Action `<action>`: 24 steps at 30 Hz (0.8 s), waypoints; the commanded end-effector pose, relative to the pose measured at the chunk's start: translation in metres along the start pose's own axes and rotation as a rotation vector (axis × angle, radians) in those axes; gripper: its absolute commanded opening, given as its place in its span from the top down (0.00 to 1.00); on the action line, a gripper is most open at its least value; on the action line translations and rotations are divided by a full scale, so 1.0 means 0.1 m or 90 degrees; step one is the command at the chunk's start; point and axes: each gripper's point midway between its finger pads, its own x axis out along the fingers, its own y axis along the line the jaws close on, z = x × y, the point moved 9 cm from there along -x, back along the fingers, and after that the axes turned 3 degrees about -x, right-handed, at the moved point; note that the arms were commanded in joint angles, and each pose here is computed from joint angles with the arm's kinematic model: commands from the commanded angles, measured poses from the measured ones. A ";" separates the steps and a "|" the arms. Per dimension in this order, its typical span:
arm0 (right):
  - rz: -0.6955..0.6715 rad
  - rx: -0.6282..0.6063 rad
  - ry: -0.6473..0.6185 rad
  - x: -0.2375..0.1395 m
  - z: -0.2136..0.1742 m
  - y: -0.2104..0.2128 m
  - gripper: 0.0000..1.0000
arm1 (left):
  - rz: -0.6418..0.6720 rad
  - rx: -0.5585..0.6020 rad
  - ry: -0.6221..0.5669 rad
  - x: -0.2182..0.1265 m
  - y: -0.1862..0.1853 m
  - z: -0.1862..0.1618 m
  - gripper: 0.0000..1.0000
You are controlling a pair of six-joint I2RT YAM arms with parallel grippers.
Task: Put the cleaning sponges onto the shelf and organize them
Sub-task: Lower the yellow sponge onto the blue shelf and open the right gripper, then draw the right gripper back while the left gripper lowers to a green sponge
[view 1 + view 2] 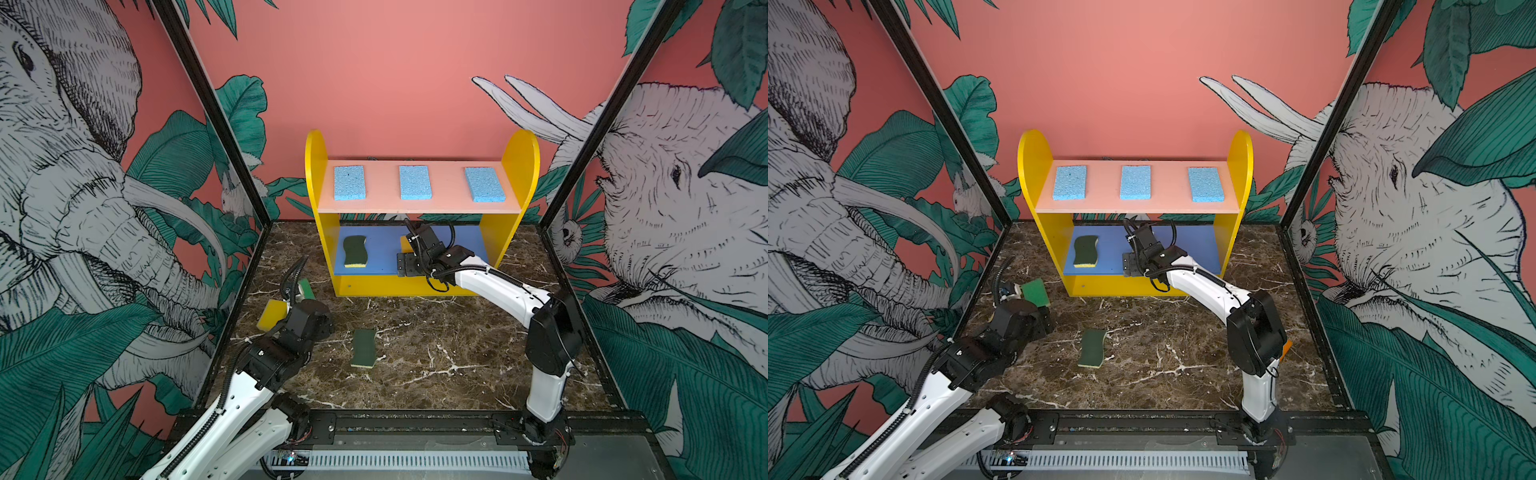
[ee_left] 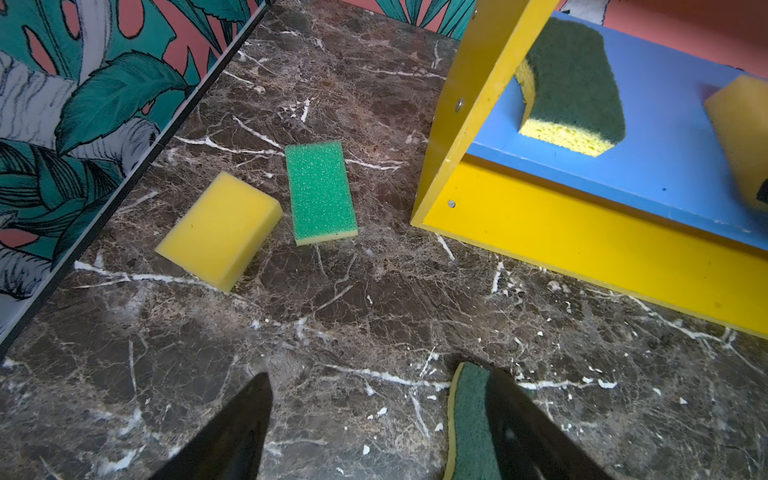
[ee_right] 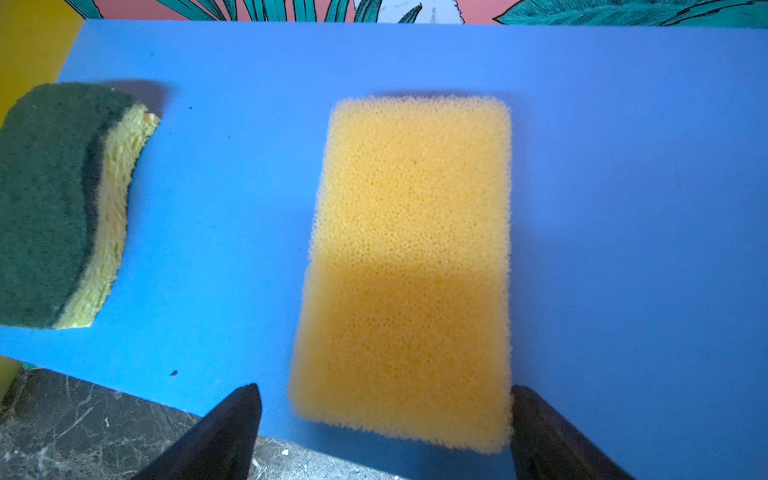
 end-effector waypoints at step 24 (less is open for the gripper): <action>-0.068 -0.027 0.019 -0.24 -0.14 -0.09 0.06 | 0.019 0.004 0.002 0.02 0.05 -0.04 0.18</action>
